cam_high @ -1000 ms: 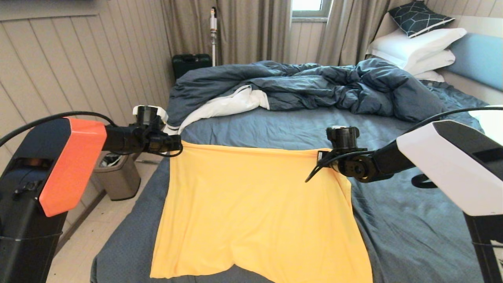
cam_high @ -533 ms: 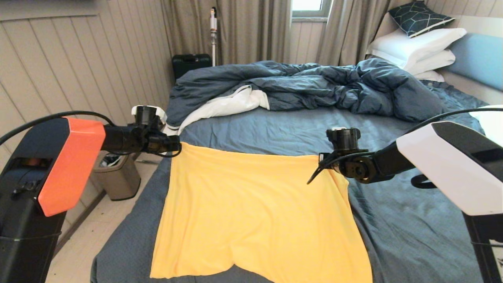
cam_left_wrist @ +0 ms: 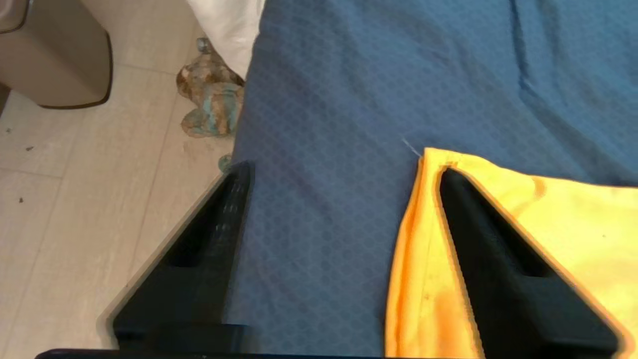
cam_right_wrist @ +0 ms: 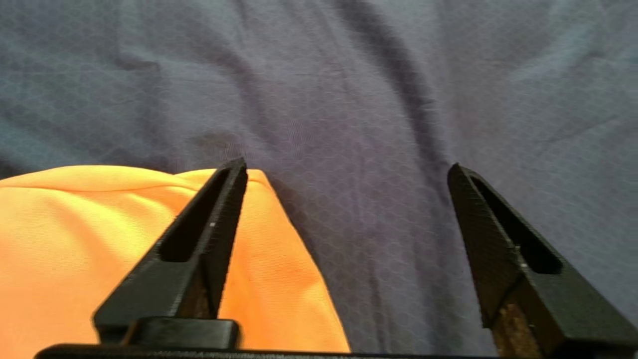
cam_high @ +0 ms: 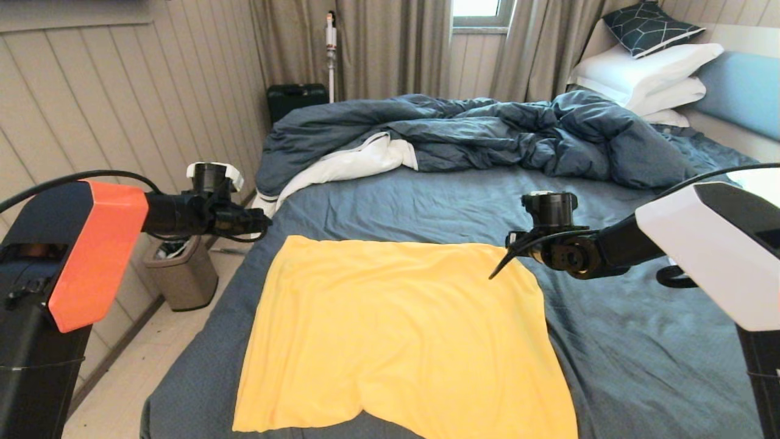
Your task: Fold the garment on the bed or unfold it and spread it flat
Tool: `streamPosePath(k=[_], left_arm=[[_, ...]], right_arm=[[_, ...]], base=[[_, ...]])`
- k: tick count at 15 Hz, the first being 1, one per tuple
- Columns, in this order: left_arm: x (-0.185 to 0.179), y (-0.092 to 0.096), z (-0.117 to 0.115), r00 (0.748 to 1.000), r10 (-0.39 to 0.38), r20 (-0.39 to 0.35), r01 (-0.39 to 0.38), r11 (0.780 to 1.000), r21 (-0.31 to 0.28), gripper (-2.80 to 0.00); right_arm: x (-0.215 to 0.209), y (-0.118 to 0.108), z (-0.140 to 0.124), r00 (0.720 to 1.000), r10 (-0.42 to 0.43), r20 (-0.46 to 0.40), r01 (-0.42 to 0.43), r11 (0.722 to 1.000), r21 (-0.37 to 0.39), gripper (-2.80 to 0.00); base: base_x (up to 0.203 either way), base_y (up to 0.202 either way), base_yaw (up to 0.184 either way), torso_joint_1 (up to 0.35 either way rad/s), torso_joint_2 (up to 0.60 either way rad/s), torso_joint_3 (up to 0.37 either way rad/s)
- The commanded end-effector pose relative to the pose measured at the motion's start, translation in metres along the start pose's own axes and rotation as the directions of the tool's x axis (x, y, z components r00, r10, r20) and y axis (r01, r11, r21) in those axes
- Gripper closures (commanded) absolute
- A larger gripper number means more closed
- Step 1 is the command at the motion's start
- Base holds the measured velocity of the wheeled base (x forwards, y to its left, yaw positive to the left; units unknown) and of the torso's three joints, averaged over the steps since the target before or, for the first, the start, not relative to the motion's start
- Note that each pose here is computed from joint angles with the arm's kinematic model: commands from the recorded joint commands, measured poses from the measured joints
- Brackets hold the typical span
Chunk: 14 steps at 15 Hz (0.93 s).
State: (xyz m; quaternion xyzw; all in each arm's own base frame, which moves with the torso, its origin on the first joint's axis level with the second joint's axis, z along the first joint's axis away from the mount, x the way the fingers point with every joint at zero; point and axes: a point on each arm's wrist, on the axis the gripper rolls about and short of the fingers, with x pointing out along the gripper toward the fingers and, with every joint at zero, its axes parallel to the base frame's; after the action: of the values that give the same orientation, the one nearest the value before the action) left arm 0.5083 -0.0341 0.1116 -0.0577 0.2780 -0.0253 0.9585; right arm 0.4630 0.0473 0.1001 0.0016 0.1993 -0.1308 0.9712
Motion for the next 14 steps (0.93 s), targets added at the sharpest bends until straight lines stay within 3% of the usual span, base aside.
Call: streamPosePath(k=[1, 4, 7, 8, 11, 14], left_arm=[[-0.002, 0.002, 0.002, 1.0, 0.001, 0.001, -0.001, 1.0, -0.004, 0.0], [-0.024, 0.005, 0.015, 1.0, 0.006, -0.012, -0.006, 1.0, -0.021, 0.0], [-0.062, 0.006, 0.027, 0.998, -0.001, -0.067, -0.004, 0.997, -0.082, 0.0], [-0.076, 0.007, 0.03, 0.996, -0.018, -0.085, 0.01, 0.995, -0.094, 0.0], [-0.128, 0.007, 0.021, 0.984, -0.076, -0.161, 0.058, 0.992, -0.114, 0.0], [-0.17, 0.008, -0.014, 0.96, -0.086, -0.267, 0.053, 0.99, -0.13, 0.0]], right_arm=[[-0.005, -0.002, 0.006, 1.0, -0.001, 0.015, 0.001, 1.0, 0.007, -2.8], [-0.013, -0.006, 0.019, 0.999, 0.002, 0.043, -0.003, 1.0, 0.021, -2.8], [-0.035, -0.01, 0.031, 0.998, 0.021, 0.062, -0.023, 0.999, 0.031, -2.8], [-0.044, -0.012, 0.034, 0.997, 0.034, 0.065, -0.036, 0.999, 0.03, 0.0], [-0.09, -0.014, 0.048, 0.986, 0.164, 0.019, -0.164, 0.986, 0.017, 0.0], [-0.144, -0.026, 0.049, 0.933, 0.326, -0.153, -0.321, 0.945, 0.06, 0.0]], base=[[0.0, 0.0, 0.0, 0.0, 0.0, 0.0], [0.0, 0.0, 0.0, 0.0, 0.0, 0.0], [0.0, 0.0, 0.0, 0.0, 0.0, 0.0], [0.0, 0.0, 0.0, 0.0, 0.0, 0.0], [0.0, 0.0, 0.0, 0.0, 0.0, 0.0], [0.0, 0.0, 0.0, 0.0, 0.0, 0.0]])
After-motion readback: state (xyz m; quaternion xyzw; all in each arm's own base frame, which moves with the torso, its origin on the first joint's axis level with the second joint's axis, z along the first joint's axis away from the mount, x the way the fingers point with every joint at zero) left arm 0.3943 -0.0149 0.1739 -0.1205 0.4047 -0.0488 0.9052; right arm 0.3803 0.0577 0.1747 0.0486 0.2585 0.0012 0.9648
